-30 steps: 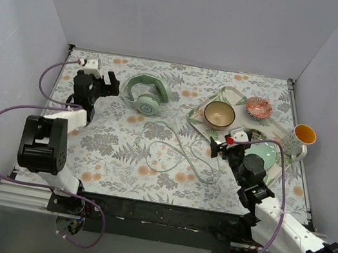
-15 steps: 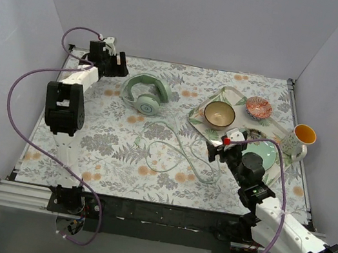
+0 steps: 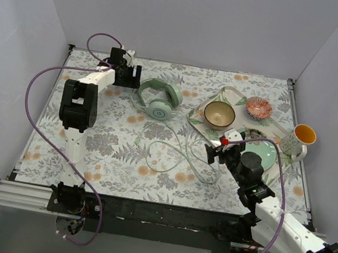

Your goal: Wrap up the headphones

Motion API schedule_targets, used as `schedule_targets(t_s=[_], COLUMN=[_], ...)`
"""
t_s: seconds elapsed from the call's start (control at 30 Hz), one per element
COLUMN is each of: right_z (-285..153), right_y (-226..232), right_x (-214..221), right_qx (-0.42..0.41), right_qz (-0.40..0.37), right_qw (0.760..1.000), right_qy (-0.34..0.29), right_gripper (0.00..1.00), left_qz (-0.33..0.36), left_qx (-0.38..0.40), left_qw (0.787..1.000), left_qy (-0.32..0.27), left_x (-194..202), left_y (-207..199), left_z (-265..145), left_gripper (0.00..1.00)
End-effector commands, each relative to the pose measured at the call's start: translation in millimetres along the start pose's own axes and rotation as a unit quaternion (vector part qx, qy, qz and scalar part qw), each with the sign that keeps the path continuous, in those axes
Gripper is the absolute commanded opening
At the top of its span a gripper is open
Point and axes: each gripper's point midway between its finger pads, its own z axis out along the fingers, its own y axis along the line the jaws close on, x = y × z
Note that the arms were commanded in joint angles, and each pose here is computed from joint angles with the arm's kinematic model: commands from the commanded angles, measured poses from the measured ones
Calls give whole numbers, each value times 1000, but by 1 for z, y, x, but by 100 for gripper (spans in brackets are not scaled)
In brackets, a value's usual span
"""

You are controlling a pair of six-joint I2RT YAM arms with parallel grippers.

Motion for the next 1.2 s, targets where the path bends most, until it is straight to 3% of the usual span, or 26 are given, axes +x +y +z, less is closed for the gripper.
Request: schedule_targets(t_s=[0.0, 0.2, 0.4, 0.93, 1.07, 1.17], right_z=[3, 4, 6, 4, 3, 3], right_y=[-4, -1, 3, 5, 6, 6], right_x=[-26, -22, -18, -17, -15, -15], right_qx=[0, -9, -19, -25, -26, -26], right_qz=[-2, -3, -3, -3, -3, -2], right_qw=[1000, 1000, 1000, 1000, 1000, 1000], right_qy=[-29, -22, -13, -14, -12, -12], right_gripper=[99, 99, 98, 99, 99, 99], left_qz=[10, -11, 5, 98, 100, 101], left_qx=[-29, -1, 23, -106, -105, -97], left_qw=[998, 995, 994, 990, 989, 989], left_qy=[-46, -98, -109, 0, 31, 52], left_x=[-41, -75, -79, -19, -3, 8], left_y=[1, -20, -47, -23, -21, -22], left_z=[-27, -57, -68, -4, 2, 3], left_gripper=[75, 75, 77, 81, 75, 65])
